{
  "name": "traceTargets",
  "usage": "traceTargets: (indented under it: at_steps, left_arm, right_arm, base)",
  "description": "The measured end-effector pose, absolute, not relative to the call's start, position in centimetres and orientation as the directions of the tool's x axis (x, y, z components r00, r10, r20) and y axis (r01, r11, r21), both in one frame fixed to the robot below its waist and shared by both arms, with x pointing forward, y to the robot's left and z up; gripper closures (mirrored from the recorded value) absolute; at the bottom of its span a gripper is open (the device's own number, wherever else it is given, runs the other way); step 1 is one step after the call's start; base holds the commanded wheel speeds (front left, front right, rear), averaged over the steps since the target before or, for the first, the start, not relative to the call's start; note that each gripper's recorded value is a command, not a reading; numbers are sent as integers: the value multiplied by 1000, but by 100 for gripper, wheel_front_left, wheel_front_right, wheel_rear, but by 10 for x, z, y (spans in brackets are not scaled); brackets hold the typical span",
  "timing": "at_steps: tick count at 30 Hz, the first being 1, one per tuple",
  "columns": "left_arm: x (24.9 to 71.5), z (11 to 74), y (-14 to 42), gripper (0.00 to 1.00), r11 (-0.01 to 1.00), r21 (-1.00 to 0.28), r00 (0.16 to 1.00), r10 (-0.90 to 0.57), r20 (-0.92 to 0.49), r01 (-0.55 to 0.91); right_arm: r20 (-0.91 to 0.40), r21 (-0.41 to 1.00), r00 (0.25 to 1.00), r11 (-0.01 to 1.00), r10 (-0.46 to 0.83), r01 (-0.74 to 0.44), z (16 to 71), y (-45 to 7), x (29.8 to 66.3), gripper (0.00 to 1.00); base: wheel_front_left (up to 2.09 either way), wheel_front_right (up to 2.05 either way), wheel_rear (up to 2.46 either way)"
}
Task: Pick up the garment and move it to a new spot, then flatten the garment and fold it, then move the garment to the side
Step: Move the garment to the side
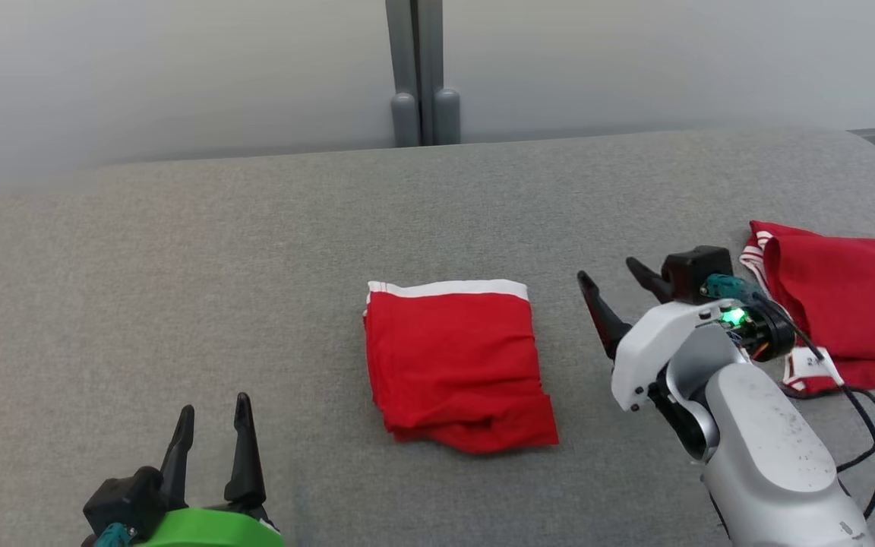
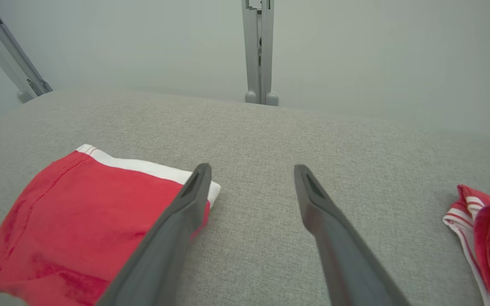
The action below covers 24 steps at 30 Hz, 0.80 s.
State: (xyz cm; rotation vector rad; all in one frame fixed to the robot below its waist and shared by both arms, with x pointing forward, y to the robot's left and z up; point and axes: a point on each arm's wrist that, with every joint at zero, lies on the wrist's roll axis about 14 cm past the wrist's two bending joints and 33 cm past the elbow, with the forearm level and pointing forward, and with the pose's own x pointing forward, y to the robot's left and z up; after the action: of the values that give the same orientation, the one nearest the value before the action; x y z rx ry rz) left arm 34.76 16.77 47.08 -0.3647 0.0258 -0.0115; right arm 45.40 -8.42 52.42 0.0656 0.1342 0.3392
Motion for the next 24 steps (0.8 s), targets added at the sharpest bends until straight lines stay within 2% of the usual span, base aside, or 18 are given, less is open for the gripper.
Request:
traceTargets:
  at_steps: [3, 8, 15, 22, 23, 24]
  left_arm:
    - [346, 471, 176, 0, 934, -356, 1000, 11, -24, -19]
    - [338, 467, 190, 0, 929, -365, 998, 58, -38, -68]
    - [329, 462, 207, 0, 922, -365, 991, 118, -57, -131]
    - [326, 457, 215, 0, 918, -362, 986, 148, -75, -165]
    - [327, 457, 216, 0, 918, -361, 986, 149, -77, -166]
    - [327, 456, 216, 0, 918, -360, 986, 148, -79, -167]
  right_arm:
    - [-231, 124, 893, 922, 386, -367, 505, -65, 455, 0]
    - [-412, 172, 783, 883, 467, -436, 467, -31, 445, 0]
    - [-540, 182, 675, 853, 503, -490, 433, -7, 437, 0]
    - [-596, 218, 626, 852, 503, -476, 410, -2, 437, 2]
    - [-594, 220, 629, 853, 502, -473, 409, -3, 439, 14]
    - [-595, 221, 629, 854, 501, -471, 409, -3, 440, 58]
  base:
    - [0, 0, 0]
    - [0, 0, 0]
    - [0, 0, 0]
    - [0, 0, 0]
    - [0, 0, 0]
    - [0, 0, 0]
